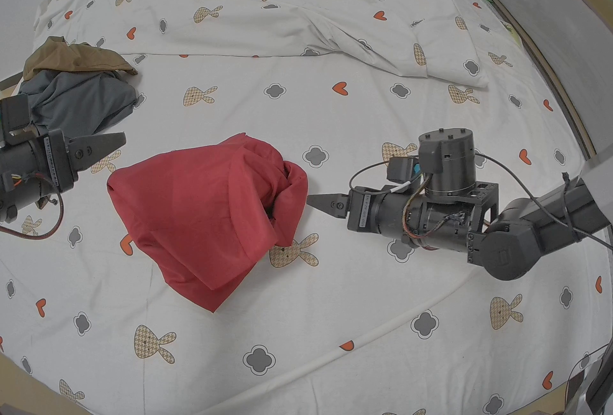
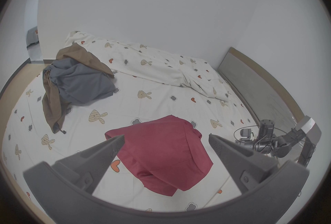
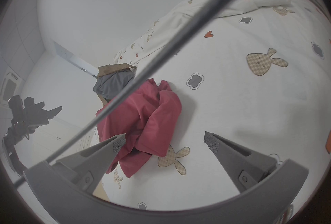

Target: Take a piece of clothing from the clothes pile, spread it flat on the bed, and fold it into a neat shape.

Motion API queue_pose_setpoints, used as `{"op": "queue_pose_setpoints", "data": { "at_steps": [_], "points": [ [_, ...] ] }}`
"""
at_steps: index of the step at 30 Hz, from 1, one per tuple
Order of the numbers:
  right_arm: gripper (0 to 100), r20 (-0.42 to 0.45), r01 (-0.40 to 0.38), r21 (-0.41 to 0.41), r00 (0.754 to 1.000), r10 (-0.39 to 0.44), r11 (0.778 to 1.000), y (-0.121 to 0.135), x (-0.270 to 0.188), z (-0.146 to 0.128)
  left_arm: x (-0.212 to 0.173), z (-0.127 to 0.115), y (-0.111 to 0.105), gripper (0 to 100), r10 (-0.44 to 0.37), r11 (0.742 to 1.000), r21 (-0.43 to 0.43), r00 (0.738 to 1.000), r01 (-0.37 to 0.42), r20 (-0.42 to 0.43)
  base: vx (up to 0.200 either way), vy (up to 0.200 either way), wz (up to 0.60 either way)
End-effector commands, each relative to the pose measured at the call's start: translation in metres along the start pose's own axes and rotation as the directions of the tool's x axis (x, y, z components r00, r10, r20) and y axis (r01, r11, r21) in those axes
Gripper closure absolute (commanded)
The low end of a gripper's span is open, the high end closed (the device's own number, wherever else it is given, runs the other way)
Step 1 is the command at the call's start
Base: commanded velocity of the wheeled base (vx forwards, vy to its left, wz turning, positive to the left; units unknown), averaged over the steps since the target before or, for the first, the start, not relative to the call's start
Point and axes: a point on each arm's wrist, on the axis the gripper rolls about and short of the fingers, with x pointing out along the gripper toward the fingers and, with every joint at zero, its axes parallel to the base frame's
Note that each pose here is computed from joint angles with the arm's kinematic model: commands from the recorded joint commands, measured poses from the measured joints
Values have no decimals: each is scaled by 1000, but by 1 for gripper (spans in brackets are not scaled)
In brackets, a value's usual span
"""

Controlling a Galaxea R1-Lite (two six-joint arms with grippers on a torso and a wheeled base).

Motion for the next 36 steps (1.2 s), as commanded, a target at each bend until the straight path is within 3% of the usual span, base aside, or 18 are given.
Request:
{"op": "queue_pose_setpoints", "data": {
  "at_steps": [1, 14, 21, 34, 35, 36],
  "points": [
    [0, -25, -16, 0, 1000, 16, 1000, 5, 18, -9, -20, 3, 0, 0, 2, 1000, 3, 999, -2, 54, 0, 0, 0],
    [0, -36, -161, 189, 985, 170, 969, 49, 19, -9, -17, -1, 1, 0, 6, 1000, 3, 999, -6, 37, 0, 0, 0],
    [0, -95, -234, 282, 958, 270, 931, 62, 19, -15, -14, -2, 1, 0, 6, 1000, 3, 1000, -6, 26, 0, 0, 0],
    [0, -141, -225, 284, 952, 273, 932, 68, 44, -37, -13, -5, 1, 0, 6, 1000, 3, 1000, -7, 17, 0, 0, 0],
    [100, -137, -225, 286, 952, 272, 931, 67, 49, -37, -14, -5, 1, 0, 6, 1000, 3, 1000, -6, 19, 0, 0, 0],
    [100, -137, -225, 286, 952, 272, 931, 67, 49, -37, -14, -5, 1, 0, 6, 1000, 3, 1000, -6, 19, 0, 0, 0]
  ]
}}
